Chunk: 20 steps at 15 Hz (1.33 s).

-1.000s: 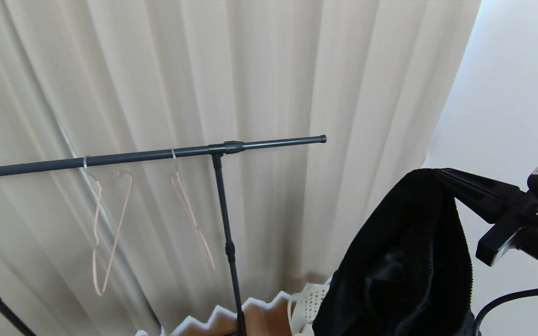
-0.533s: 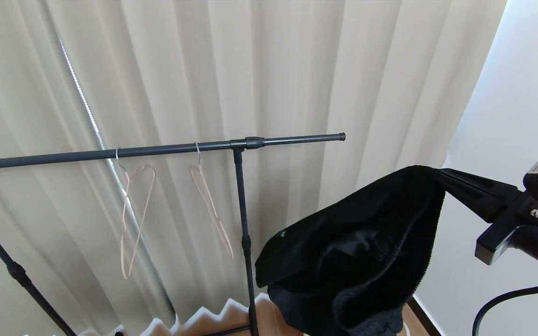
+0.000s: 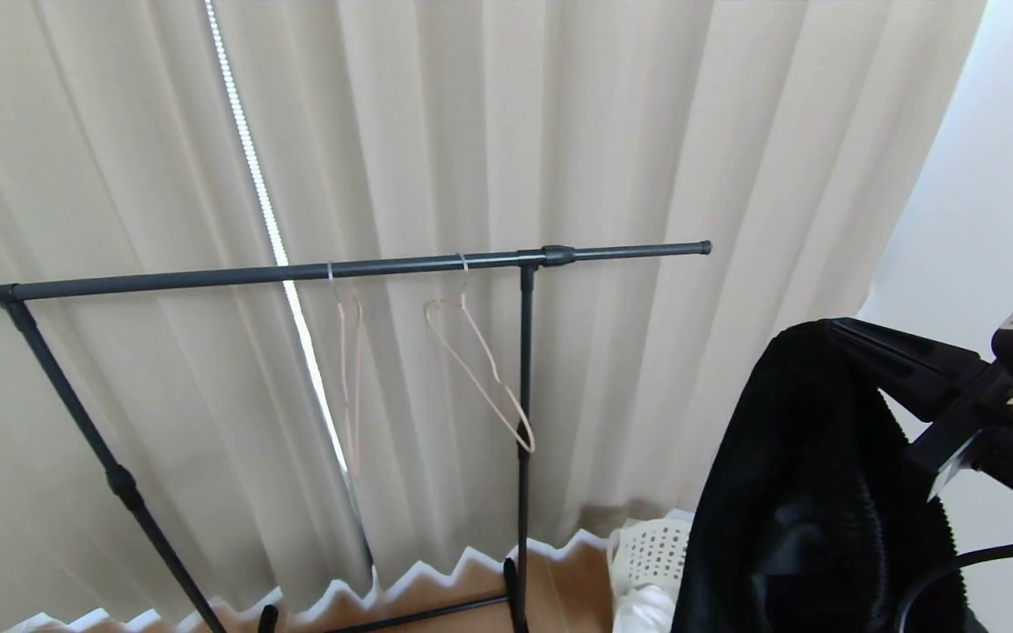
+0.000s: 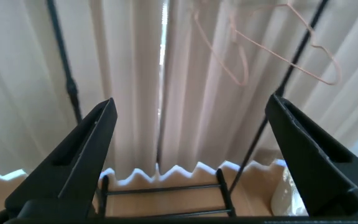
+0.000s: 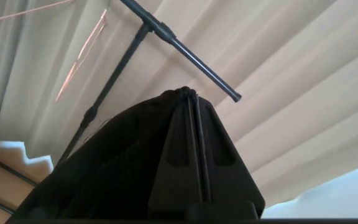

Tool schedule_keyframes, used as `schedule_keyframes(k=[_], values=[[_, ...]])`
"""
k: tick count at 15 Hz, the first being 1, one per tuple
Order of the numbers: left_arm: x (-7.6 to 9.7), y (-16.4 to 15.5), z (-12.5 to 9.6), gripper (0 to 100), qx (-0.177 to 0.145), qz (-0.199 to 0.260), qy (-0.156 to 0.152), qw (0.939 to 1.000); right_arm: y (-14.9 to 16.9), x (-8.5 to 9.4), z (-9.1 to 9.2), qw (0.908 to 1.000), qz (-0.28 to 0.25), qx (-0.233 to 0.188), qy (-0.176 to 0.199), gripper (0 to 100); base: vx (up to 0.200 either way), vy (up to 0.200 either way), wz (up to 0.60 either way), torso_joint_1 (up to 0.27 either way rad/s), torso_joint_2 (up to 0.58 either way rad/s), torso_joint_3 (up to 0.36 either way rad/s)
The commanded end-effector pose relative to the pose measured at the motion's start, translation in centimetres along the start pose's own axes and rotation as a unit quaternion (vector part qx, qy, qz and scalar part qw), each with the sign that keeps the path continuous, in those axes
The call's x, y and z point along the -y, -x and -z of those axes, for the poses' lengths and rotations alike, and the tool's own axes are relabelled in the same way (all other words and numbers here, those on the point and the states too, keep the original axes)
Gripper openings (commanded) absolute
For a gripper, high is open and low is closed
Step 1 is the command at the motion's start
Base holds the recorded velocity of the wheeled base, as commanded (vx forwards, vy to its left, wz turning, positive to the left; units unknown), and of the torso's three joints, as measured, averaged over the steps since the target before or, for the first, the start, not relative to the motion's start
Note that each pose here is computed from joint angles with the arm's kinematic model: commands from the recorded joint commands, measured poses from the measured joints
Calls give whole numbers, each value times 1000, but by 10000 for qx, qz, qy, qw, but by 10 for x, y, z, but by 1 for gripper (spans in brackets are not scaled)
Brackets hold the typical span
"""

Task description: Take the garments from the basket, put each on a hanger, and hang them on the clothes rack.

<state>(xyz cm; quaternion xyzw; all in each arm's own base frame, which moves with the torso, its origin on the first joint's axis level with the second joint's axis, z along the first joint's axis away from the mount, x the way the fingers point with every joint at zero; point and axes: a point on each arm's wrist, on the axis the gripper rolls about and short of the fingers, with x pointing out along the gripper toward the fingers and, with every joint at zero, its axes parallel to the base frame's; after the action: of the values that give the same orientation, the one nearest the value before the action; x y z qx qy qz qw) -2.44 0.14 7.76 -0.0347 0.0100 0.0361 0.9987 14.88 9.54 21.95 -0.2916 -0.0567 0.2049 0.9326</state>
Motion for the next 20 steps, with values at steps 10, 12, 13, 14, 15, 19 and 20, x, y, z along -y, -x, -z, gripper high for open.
schedule_keyframes(k=[10, 12, 13, 14, 15, 19, 20], values=[[0, 0, 0, 100, -4, 20, -21, 10000, 3, -1, 2, 10000, -28, 10, 4, 0, 0, 0, 180, 7, 3, 0], [0, 0, 0, 100, -12, 35, -37, 10000, 2, -2, 1, 10000, -20, -5, 5, 0, 0, 0, 0, 0, 0, 0], [0, 0, 0, 100, -49, 17, -101, 9999, 1, -5, 0, 9999, -100, 14, 12, 0, 0, 0, 0, 0, 0, 0], [0, -1, 0, 100, -101, -23, -280, 9996, 1, -9, -2, 9999, -163, 31, 19, 0, 0, 0, 0, 0, 0, 0], [0, -4, 0, 100, -270, -52, -604, 9978, 1, -11, -3, 9999, -135, 3, 16, 0, 0, 0, 0, 0, 0, 0], [6, -27, -45, 100, -1035, 137, -306, 9941, -1, -11, -25, 9947, -476, -76, -913, 0, 0, 0, 0, 0, 0, 0], [8, -34, -61, 100, -1098, 283, 18, 9936, 1, -12, -32, 9903, -691, -237, -1186, 0, 0, 0, 0, 0, 0, 0]])
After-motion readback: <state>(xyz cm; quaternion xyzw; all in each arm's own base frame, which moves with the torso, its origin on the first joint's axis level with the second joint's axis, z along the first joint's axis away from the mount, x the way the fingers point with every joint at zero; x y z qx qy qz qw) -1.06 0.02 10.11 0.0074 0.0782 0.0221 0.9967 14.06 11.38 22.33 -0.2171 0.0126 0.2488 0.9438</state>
